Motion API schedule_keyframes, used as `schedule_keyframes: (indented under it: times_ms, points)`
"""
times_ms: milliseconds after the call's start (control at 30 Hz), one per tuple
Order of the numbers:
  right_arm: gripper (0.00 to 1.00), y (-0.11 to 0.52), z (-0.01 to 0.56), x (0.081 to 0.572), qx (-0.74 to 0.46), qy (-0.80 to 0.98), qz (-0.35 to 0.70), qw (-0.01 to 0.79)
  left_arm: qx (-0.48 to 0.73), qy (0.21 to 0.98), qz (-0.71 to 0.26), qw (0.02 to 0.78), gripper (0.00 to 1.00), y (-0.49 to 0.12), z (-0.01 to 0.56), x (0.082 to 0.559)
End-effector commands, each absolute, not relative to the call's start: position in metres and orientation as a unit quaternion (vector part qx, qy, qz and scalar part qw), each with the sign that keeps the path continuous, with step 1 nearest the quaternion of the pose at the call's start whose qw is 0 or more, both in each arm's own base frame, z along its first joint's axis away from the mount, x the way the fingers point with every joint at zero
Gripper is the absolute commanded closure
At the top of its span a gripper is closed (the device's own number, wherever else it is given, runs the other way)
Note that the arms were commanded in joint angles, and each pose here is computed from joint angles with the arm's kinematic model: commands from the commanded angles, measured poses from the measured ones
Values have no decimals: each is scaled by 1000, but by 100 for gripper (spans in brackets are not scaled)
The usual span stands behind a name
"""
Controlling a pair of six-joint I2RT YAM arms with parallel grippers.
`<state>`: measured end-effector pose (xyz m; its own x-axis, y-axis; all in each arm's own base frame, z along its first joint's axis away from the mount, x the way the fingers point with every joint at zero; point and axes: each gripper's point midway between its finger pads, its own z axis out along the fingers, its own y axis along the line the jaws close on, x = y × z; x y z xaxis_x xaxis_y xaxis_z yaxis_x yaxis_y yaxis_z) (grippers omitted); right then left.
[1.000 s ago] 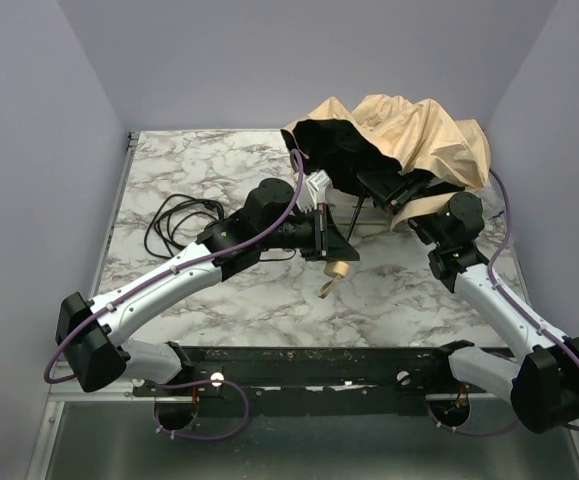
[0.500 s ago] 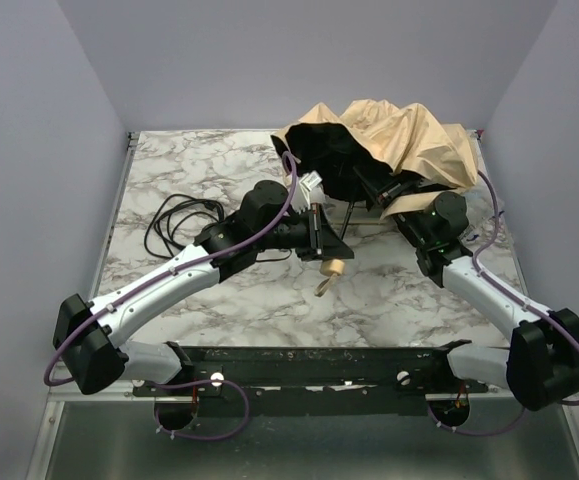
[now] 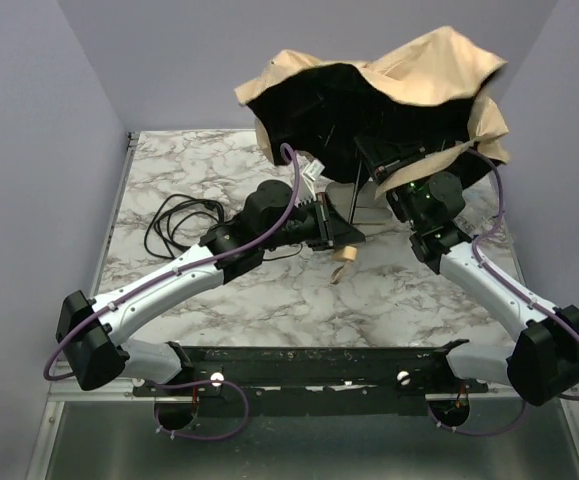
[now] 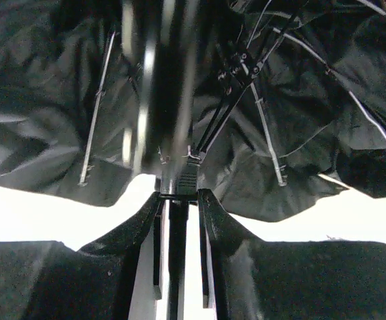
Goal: Open the umbrella
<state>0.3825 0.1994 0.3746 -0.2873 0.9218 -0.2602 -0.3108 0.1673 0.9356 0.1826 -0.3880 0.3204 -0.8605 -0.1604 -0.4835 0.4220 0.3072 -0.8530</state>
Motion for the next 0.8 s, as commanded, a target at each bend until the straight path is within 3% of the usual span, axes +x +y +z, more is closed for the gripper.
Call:
schedule_keyframes:
  times_ms: [0, 300, 767]
  points:
    - [80, 65, 437, 432, 473, 369, 411, 687, 263, 728, -614, 154, 100, -401, 330, 74]
    - [83, 34, 504, 428, 479, 284, 363, 747, 277, 734, -609, 121, 100, -411, 310, 55]
    - [92, 28, 519, 419, 456, 247, 359, 776, 276, 757, -577, 135, 100, -404, 294, 61]
